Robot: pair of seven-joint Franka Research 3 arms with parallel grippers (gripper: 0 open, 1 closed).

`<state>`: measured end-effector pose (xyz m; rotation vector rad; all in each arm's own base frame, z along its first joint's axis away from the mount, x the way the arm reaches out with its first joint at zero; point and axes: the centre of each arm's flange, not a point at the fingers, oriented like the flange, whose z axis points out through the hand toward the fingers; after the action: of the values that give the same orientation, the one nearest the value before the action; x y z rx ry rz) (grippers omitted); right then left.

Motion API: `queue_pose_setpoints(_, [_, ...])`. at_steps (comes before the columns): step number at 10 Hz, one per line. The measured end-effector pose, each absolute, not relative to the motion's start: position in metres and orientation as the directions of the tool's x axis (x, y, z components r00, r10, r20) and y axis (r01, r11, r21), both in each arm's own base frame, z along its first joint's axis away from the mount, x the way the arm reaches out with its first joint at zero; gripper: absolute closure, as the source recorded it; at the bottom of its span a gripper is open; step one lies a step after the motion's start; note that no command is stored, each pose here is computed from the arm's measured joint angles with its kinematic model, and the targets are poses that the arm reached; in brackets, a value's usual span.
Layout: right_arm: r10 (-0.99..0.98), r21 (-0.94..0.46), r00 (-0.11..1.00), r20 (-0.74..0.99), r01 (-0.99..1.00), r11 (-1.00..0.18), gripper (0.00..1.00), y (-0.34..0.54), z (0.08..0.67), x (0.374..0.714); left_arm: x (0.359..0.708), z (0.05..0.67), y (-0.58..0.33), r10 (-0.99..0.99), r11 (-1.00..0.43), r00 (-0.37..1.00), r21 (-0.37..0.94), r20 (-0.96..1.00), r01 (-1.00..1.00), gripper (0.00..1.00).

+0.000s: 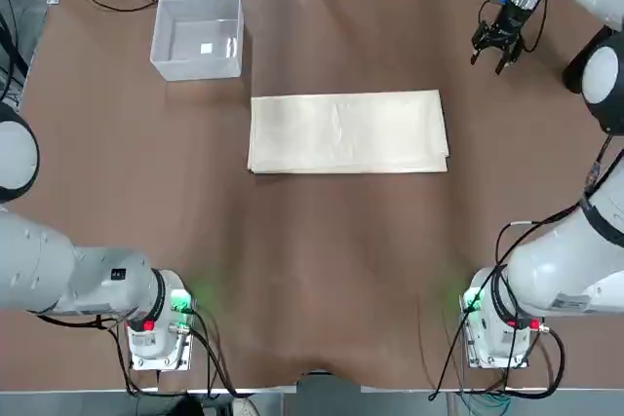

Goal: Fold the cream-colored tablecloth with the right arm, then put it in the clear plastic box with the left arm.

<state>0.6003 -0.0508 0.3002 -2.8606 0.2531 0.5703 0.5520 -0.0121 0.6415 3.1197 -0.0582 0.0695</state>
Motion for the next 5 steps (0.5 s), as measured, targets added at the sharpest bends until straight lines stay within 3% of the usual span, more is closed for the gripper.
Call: queue_pose_setpoints(5, [-0.144, -0.226, 0.903, -0.405, -0.252, -0.941, 0.00, -0.017, 0.230, 0.602, 0.552, 0.642, -0.012, -0.037, -0.999, 0.998, 0.020, 0.045, -0.038, 0.01])
